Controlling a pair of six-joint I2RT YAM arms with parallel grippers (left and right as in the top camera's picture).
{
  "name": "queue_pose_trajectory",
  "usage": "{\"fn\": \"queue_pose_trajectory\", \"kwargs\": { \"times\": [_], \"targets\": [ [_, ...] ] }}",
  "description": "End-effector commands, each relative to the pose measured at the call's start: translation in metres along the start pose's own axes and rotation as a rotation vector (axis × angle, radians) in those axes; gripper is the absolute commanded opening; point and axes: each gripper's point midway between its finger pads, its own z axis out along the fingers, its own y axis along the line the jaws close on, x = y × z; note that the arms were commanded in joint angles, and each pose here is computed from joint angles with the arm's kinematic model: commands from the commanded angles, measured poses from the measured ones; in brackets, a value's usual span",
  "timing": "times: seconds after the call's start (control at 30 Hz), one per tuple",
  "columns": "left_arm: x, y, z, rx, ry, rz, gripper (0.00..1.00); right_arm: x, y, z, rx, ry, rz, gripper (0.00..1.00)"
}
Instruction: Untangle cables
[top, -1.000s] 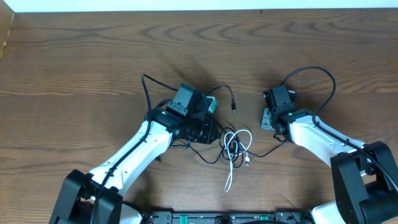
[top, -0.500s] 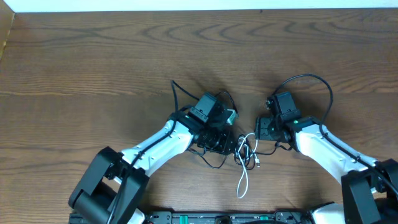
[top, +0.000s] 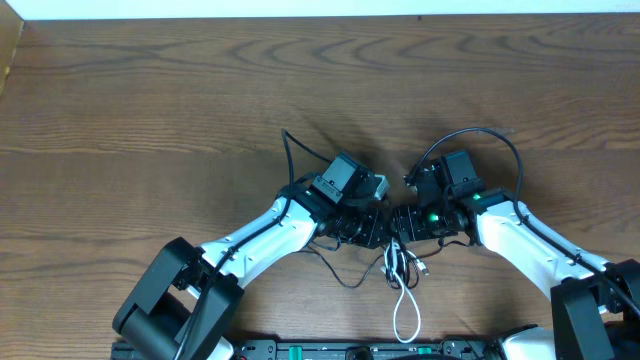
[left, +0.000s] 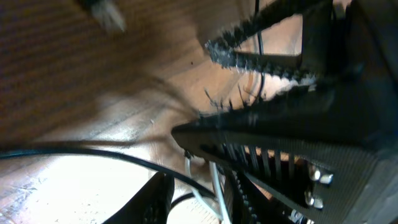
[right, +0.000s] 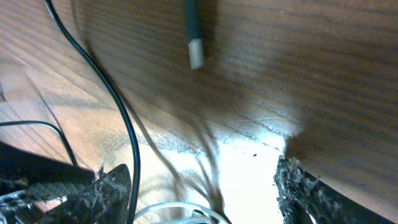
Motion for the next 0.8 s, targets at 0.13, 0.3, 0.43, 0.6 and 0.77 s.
{"fn": "queue_pose_trajectory", "kwargs": {
  "times": [0.13,0.3,0.43,0.6,0.77],
  "targets": [
    [0.001,0.004,0.003,-0.007,-0.002,-0.038,0.32,0.004,0.012,-0.002,-0.062,0.009,-0.039,0.71],
    [0.008,0.006,0.003,-0.009,0.026,-0.058,0.33,0.003,0.006,-0.002,-0.028,0.006,-0.037,0.68],
    [0.014,0.014,-0.002,-0.030,0.051,-0.102,0.33,0.005,0.001,-0.004,-0.002,0.011,-0.026,0.68],
    [0.013,0.004,-0.011,0.010,0.044,-0.090,0.44,-0.002,-0.004,-0.020,0.040,-0.045,-0.027,0.69],
    [0.012,-0.009,-0.023,0.042,0.024,-0.048,0.54,-0.016,0.001,-0.045,0.042,-0.149,-0.046,0.71]
  ]
}}
